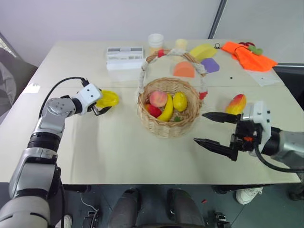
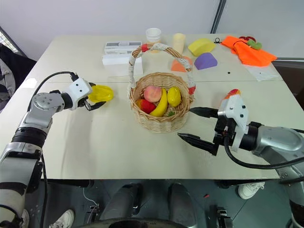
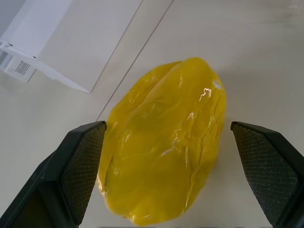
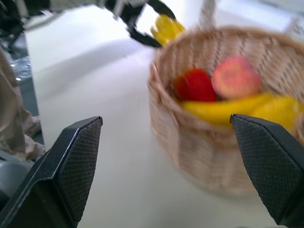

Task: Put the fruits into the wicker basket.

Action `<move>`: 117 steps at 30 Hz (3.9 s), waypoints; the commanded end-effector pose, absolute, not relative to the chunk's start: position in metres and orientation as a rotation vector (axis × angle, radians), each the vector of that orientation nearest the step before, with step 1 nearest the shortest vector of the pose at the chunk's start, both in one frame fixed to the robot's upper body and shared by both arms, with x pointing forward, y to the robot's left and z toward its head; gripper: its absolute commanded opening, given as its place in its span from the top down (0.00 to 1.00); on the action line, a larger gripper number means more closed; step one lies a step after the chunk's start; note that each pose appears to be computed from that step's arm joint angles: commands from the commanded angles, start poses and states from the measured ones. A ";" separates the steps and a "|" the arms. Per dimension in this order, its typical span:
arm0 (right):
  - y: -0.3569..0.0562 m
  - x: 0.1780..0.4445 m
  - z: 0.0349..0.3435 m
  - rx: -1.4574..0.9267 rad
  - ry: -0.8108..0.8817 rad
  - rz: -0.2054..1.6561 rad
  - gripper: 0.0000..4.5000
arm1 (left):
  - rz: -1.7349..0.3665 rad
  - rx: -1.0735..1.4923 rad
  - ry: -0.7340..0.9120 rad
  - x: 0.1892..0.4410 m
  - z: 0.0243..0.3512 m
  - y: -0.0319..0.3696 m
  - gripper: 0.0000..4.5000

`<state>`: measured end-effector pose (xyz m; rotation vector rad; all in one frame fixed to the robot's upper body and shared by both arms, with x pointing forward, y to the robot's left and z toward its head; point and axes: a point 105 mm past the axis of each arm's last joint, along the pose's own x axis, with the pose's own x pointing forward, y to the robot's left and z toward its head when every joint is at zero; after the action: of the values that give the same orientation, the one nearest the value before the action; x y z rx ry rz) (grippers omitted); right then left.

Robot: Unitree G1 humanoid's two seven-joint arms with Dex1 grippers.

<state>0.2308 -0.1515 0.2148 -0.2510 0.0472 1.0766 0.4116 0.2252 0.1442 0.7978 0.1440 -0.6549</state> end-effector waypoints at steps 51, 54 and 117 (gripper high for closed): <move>-0.263 0.334 0.183 -0.265 -0.014 0.187 0.00 | -1.244 0.052 -0.184 0.301 0.239 0.061 0.02; -0.287 0.357 0.169 -0.263 0.056 -0.038 0.00 | -1.239 0.063 -0.147 0.289 0.224 0.076 0.02; -0.146 0.256 0.217 -0.301 -0.017 0.903 0.01 | -1.132 0.107 -0.156 0.278 0.203 0.124 0.00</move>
<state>0.2556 -0.1414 0.2026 -0.2739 0.0507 0.9361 0.2800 0.1266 0.1950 0.1074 -0.1226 -1.1113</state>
